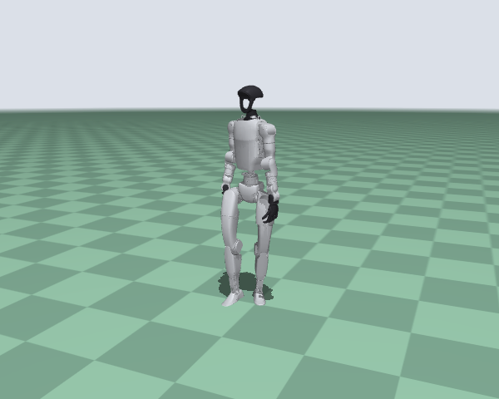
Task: In place motions
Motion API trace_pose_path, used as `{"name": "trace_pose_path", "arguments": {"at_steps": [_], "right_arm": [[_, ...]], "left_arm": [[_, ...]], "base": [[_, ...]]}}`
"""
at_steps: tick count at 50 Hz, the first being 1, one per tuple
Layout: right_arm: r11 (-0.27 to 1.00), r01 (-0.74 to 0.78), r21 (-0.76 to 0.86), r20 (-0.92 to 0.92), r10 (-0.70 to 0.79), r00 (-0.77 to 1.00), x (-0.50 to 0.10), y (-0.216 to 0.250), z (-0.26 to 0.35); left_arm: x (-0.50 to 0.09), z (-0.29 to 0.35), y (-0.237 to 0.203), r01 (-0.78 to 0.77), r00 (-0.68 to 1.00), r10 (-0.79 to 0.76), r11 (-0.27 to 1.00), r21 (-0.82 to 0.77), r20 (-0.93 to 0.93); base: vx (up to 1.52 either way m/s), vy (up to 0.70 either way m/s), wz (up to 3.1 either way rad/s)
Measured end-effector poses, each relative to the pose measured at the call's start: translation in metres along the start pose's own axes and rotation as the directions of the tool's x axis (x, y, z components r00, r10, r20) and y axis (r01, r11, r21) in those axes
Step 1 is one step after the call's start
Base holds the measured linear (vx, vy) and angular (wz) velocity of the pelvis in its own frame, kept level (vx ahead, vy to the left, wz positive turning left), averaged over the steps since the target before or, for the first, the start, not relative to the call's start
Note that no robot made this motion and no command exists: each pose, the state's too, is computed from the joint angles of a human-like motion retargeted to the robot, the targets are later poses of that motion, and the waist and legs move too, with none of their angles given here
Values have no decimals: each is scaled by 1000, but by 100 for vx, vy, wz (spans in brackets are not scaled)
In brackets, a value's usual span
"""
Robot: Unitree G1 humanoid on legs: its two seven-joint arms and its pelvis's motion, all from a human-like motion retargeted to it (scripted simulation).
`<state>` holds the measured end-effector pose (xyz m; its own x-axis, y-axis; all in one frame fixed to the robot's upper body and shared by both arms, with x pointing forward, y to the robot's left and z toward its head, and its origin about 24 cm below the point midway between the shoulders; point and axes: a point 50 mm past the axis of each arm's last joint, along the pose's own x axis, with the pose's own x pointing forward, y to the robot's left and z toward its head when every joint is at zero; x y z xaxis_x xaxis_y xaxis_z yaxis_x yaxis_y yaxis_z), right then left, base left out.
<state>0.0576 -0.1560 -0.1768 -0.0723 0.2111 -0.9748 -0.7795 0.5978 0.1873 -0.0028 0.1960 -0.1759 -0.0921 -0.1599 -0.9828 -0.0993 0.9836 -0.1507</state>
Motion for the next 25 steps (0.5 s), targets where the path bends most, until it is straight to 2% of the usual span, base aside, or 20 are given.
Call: {"name": "trace_pose_path", "arguments": {"at_steps": [7,15,20,25], "right_arm": [[980,97,175,-111,-79,991,-5,-10,-31],[869,231,438,-227,-141,964,-14,-10,-76],[796,251,551,-303,-90,949,-15,14,-102],[788,239,568,-338,-42,940,-14,34,-114]], "left_arm": [[-2,10,1,-2,1000,2,1000,22,12],[-11,57,4,-43,993,28,991,127,113],[-19,94,-2,-64,973,19,980,190,229],[-24,118,-15,-59,946,-23,969,241,322]], "base": [[-18,5,-172],[-14,11,-52],[-5,6,-9],[0,0,0]]}}
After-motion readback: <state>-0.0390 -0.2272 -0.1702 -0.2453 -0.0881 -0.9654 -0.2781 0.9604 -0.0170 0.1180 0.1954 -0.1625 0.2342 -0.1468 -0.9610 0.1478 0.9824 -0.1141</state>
